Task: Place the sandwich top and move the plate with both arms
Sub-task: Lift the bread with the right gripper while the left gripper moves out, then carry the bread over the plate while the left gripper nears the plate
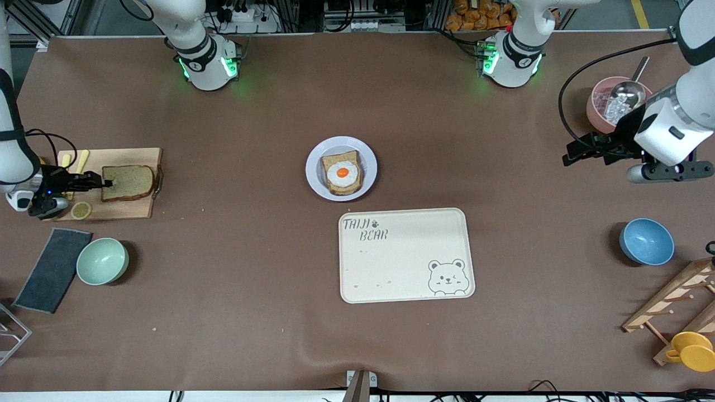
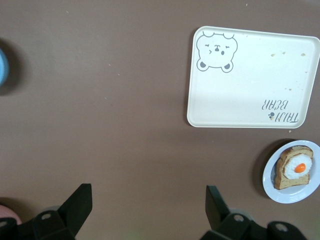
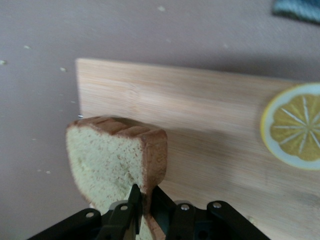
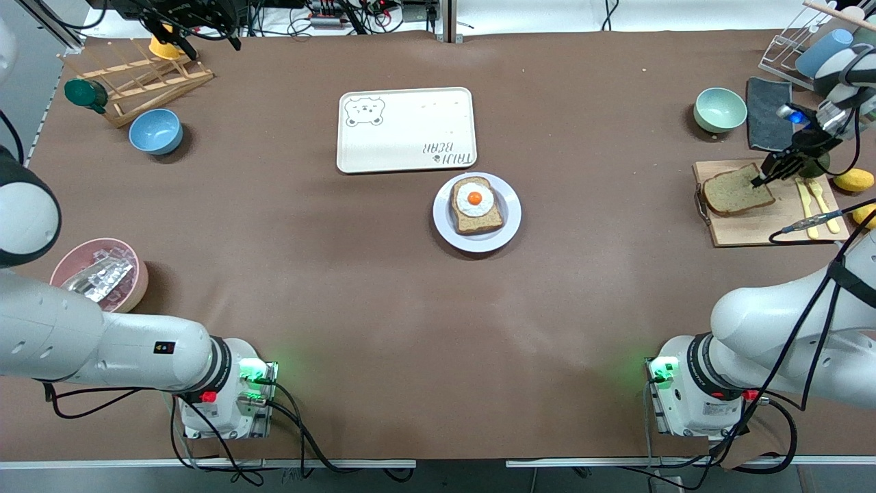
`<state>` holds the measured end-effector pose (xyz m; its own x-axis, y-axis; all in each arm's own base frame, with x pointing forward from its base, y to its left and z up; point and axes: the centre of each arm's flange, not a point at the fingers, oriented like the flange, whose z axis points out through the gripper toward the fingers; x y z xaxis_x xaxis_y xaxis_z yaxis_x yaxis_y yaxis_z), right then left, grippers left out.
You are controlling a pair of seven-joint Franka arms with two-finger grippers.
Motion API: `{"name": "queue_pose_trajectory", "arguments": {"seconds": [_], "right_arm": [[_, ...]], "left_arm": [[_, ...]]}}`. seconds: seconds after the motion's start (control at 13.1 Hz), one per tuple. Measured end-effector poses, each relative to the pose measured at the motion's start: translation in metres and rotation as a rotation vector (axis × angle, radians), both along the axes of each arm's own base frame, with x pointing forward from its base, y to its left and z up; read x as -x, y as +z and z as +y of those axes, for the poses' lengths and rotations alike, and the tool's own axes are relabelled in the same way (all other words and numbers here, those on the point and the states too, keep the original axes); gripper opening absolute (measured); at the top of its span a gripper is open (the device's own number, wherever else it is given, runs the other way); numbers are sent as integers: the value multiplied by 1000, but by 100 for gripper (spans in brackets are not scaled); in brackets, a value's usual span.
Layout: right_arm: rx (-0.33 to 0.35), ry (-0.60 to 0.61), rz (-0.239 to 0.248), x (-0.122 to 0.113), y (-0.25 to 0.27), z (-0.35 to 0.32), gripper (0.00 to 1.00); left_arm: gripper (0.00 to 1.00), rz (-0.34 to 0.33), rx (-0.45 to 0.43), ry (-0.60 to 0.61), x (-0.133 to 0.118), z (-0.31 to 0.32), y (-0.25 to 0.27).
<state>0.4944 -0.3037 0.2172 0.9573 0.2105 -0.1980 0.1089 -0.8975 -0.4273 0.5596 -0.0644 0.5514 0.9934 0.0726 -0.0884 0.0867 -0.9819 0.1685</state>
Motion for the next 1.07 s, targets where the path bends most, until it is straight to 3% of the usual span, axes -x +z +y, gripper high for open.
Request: {"name": "queue_pose_trajectory", "arguments": {"seconds": [0.38,0.61,0.91,1.07], "right_arm": [[-5,-15,76,-32,58,47,11],[-2,-10,132,-42,83,87,11],[2,3,222,-53,93,145,11],[-24,3,242,-60,96,181,11]], "left_arm": [[100,73,248,103,-7,-7,-60],[100,76,289,61,-6,-11,-78],[100,54,483,-65,-10,-10,-122],[100,74,524,-68,-15,-7,-149]]}}
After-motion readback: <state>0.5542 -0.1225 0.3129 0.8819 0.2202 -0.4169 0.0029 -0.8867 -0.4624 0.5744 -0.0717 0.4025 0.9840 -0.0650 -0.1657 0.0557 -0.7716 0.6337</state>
